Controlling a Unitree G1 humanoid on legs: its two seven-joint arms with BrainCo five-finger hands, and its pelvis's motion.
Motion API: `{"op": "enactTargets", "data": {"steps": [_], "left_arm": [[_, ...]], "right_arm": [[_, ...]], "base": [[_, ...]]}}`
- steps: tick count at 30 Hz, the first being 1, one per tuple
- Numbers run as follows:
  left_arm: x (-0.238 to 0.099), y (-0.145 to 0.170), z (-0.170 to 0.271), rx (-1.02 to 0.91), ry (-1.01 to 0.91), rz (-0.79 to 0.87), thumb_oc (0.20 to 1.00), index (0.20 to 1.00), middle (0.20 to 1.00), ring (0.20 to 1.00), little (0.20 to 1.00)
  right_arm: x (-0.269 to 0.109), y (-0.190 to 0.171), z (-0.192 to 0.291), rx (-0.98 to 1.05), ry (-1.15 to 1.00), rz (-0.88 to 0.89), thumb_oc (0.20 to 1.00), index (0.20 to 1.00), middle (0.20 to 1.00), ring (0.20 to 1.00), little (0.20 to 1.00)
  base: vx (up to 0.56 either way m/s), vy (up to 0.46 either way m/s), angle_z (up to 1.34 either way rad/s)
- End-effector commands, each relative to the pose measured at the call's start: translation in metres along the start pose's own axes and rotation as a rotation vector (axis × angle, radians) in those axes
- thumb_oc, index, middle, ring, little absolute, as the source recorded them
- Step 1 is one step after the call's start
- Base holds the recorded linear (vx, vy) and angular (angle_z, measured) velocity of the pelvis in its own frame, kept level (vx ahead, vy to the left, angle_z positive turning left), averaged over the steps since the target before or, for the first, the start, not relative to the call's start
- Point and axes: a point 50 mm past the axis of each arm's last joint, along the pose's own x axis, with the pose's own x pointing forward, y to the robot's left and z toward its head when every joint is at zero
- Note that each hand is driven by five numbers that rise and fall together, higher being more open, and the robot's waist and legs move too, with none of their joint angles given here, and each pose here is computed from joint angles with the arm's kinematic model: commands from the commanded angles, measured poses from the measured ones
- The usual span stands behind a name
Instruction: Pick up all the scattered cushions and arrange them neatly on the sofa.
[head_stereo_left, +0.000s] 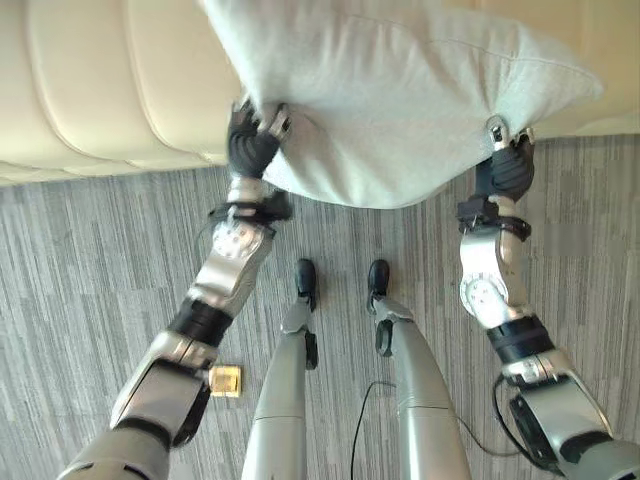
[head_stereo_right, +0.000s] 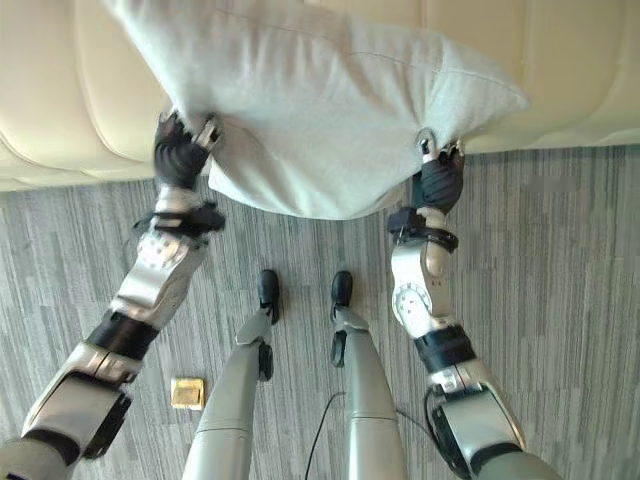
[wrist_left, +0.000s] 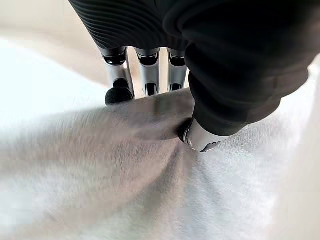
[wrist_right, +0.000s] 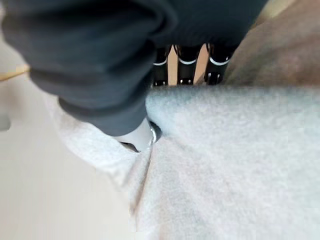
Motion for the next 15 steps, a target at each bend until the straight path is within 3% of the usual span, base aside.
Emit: {"op": "enactTargets", "data": {"steps": [1, 6, 15], "left_arm": [[0.004, -0.028, 0.042, -0.110, -0.250, -0.125, 0.200, 0.200, 0.200, 0.200, 0.200], [-0.061, 0.014, 0.008, -0.108, -0.058, -0.058, 0.200, 0.200, 0.200, 0.200, 0.200], [-0.111, 0.033, -0.008, -0.100, 0.110, -0.061, 0.200, 0.200, 0.200, 0.200, 0.200]], "right_arm": [[0.002, 0.033, 0.024, -0.029, -0.140, 0.264, 0.200, 0.200, 0.200, 0.200, 0.200], [-0.043, -0.005, 0.028, -0.146, -0.065, 0.228, 0.200, 0.200, 0.200, 0.200, 0.200], [-0.074, -0.024, 0.028, -0.209, 0.031, 0.233, 0.200, 0.200, 0.200, 0.200, 0.200]], "base": [[0.13, -0.121, 0.20], [0.24, -0.157, 0.24], [0.15, -0.133, 0.11]]}}
